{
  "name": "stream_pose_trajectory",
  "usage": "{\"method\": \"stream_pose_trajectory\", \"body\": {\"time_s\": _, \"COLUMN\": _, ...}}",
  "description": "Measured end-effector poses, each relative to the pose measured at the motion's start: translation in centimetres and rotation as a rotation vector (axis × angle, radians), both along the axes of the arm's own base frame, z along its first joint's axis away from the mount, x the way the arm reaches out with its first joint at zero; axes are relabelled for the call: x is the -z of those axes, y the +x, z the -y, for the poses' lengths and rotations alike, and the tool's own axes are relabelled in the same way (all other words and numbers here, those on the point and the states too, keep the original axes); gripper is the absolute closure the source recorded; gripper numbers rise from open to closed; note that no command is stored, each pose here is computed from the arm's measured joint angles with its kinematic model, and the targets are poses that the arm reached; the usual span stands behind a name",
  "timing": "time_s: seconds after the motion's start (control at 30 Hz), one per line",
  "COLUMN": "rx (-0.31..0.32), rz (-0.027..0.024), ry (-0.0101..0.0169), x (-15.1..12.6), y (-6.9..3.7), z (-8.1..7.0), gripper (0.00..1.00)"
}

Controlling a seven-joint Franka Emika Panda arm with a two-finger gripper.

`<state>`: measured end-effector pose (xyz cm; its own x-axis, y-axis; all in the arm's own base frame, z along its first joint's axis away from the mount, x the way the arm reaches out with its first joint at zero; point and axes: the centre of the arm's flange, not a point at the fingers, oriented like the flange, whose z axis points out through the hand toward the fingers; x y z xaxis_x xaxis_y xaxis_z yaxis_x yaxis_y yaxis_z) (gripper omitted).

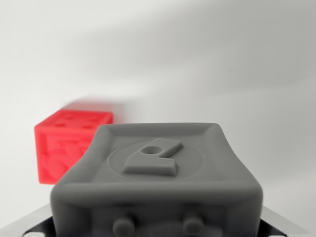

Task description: Destack cube

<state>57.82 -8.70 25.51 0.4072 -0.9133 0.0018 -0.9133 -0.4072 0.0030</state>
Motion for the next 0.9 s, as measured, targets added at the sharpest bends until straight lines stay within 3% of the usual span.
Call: {"method": "stream_pose_trajectory", "body": {"time_s": 0.9, "rx": -0.022, "rz": 0.0037, "ry": -0.0011, "x": 0.8, "y": 0.5, "z": 5.4, "gripper": 1.0}}
